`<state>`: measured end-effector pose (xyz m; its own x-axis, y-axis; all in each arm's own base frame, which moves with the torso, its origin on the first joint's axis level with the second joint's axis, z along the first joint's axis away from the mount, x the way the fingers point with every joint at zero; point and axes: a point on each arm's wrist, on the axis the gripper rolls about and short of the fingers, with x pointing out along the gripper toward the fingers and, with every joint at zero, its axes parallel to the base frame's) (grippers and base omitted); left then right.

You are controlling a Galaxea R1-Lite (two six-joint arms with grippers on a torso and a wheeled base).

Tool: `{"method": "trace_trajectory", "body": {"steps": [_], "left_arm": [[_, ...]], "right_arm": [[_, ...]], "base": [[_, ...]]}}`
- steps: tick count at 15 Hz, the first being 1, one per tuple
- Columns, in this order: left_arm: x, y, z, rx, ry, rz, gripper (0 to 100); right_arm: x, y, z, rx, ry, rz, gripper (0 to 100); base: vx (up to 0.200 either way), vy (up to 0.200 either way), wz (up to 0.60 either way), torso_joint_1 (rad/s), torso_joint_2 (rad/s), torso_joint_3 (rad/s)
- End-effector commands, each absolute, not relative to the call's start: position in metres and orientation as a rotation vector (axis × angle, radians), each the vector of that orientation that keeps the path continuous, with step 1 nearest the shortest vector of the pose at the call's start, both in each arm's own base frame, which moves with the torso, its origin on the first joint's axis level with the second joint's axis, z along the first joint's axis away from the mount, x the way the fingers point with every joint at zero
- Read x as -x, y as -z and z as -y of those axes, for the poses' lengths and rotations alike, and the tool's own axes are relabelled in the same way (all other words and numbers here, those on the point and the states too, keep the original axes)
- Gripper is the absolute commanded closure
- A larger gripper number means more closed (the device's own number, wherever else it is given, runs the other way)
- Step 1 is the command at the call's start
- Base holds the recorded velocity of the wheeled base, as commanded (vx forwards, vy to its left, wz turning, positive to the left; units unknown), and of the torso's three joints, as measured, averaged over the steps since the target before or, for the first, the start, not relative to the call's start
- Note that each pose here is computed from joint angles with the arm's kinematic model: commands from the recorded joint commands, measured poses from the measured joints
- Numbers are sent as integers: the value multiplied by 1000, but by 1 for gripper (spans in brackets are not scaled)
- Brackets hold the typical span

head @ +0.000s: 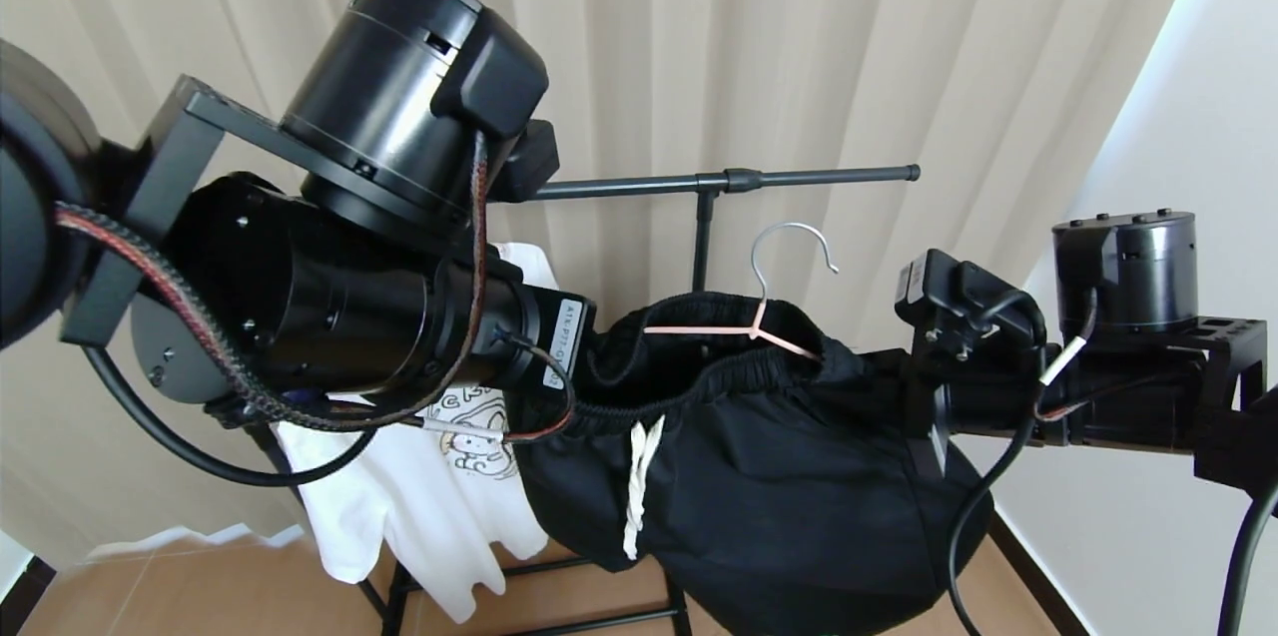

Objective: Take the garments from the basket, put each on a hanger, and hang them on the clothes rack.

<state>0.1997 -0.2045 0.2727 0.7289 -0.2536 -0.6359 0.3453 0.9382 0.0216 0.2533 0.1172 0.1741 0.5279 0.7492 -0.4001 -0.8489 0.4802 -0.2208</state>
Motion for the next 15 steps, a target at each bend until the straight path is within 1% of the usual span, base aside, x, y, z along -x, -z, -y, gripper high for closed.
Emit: {"method": "trace_trajectory", "body": {"steps": [1,3,4,5,7,8,10,11,13,14,15], "left_arm": [[-208,-286,208,-31,302,-649,100],[-218,-301,204,72,262,-617,100],[-220,-309,200,113,242,-609,100],[-225,-319,196,178,213,-600,100],[-227,-334,189,236,195,-589,100],[-226,-339,186,244,193,-582,100],[-224,-341,185,239,195,-583,100],[-222,-333,187,212,192,-617,100],[-212,-315,196,136,213,-694,100],[-211,-311,198,118,217,-707,100],[-204,-297,204,39,242,-751,100]], "right_arm": [[-246,-167,-115,447,-995,-228,100],[-245,-160,-115,510,-1008,-206,100],[-244,-158,-114,530,-1014,-206,100],[-241,-154,-118,539,-1029,-212,100],[-243,-149,-120,552,-1040,-226,100],[-243,-147,-120,564,-1042,-226,100],[-245,-146,-121,569,-1041,-230,100],[-246,-151,-128,557,-1044,-215,100],[-247,-156,-134,451,-1027,-249,100],[-247,-158,-134,432,-1022,-252,100],[-249,-160,-135,419,-1017,-223,100]], "base": [[0,0,0,0,0,0],[0,0,0,0,0,0],[0,0,0,0,0,0],[0,0,0,0,0,0],[0,0,0,0,0,0],[0,0,0,0,0,0],[0,0,0,0,0,0],[0,0,0,0,0,0],[0,0,0,0,0,0],[0,0,0,0,0,0],[0,0,0,0,0,0]]}}
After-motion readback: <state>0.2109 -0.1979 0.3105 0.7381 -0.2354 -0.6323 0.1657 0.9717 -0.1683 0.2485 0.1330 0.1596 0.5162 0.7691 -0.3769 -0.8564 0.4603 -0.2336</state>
